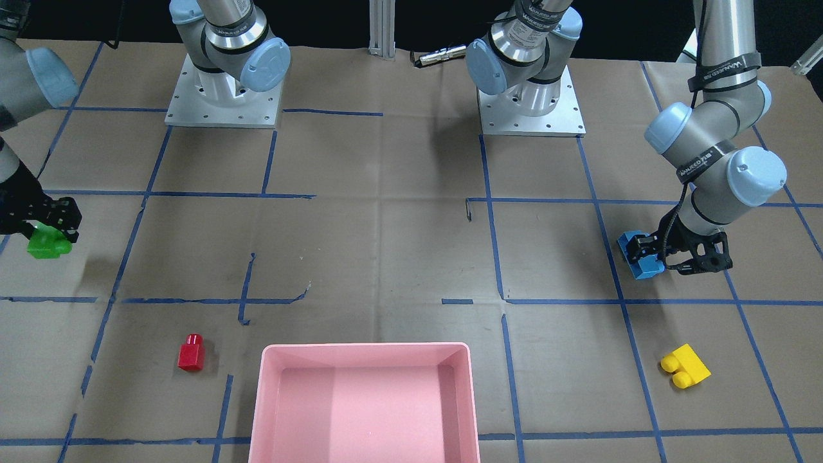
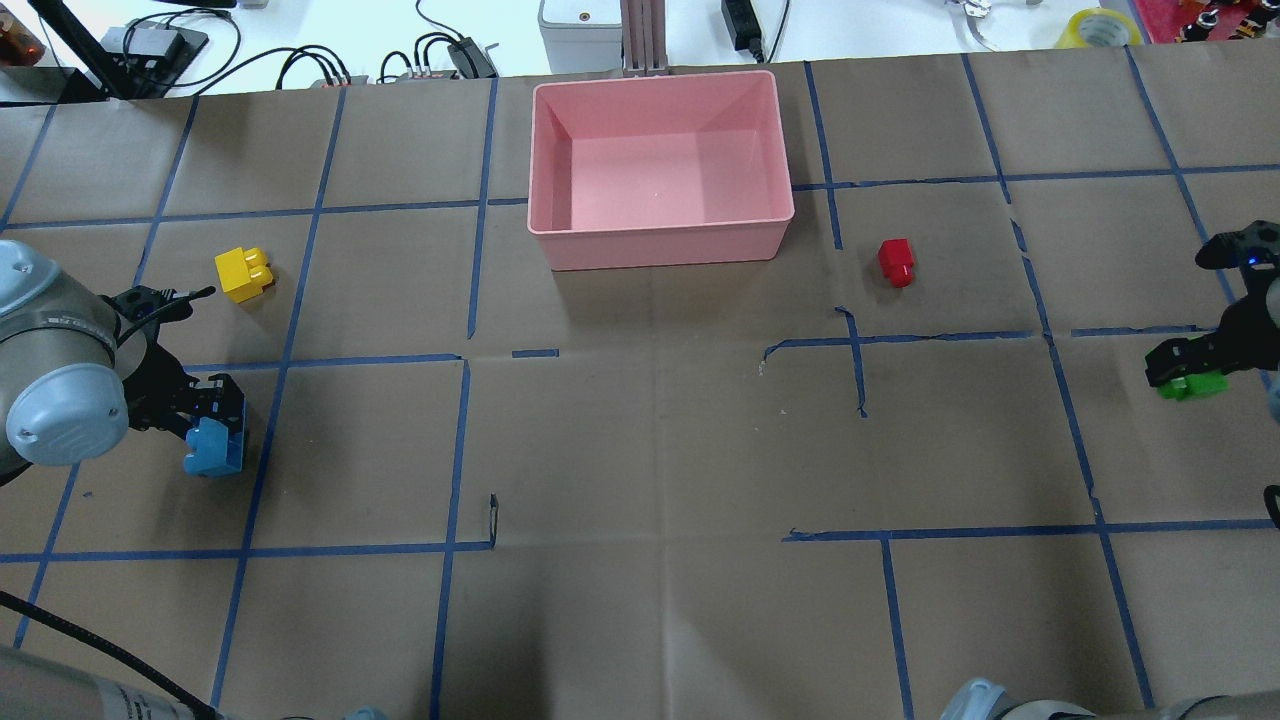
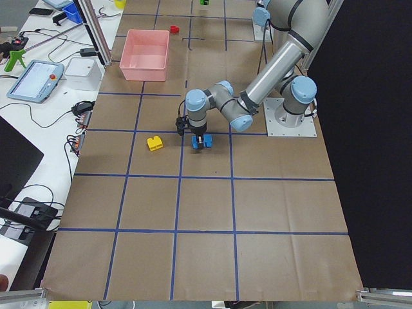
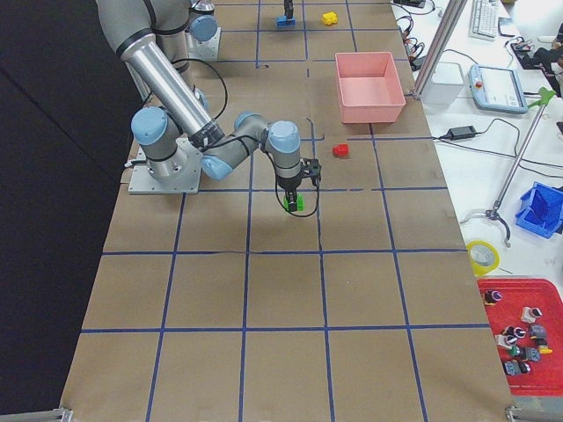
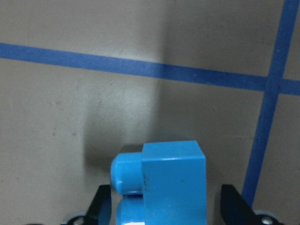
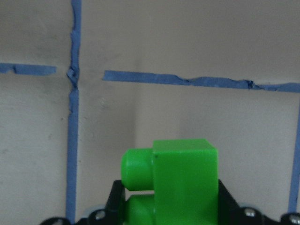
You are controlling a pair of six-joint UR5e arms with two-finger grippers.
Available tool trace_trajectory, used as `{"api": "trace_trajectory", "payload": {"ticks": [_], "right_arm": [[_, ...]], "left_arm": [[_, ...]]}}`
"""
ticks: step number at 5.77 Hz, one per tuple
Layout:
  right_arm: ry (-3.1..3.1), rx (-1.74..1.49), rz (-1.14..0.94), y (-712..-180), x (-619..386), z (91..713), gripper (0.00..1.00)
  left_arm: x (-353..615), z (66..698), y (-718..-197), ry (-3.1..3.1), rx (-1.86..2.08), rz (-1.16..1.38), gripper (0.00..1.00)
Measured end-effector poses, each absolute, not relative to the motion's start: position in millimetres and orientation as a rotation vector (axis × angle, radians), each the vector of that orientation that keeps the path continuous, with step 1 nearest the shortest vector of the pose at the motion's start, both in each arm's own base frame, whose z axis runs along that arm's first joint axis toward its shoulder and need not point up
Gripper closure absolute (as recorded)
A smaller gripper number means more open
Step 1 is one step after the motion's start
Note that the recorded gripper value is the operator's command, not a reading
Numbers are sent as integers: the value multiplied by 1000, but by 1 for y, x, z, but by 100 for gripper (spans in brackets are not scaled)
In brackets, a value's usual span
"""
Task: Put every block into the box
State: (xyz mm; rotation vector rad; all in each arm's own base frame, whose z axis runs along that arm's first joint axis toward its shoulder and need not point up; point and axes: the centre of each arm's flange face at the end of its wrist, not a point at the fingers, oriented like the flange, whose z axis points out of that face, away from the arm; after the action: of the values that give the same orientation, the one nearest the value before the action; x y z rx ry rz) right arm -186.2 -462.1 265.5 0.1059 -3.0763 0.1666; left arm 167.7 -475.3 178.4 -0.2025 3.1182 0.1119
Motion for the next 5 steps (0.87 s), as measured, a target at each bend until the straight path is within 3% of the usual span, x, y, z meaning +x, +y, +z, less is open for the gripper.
{"api": "trace_trajectory", "payload": {"ticks": [2,5], "right_arm": [[-3116,75,143,-514,-120,367,93],[-3160,65,177,-578,65,418,93]], "left_arm": [[171,198,-480,3117,-200,125,88],[186,346,-540,3141,-93,145,89]]}}
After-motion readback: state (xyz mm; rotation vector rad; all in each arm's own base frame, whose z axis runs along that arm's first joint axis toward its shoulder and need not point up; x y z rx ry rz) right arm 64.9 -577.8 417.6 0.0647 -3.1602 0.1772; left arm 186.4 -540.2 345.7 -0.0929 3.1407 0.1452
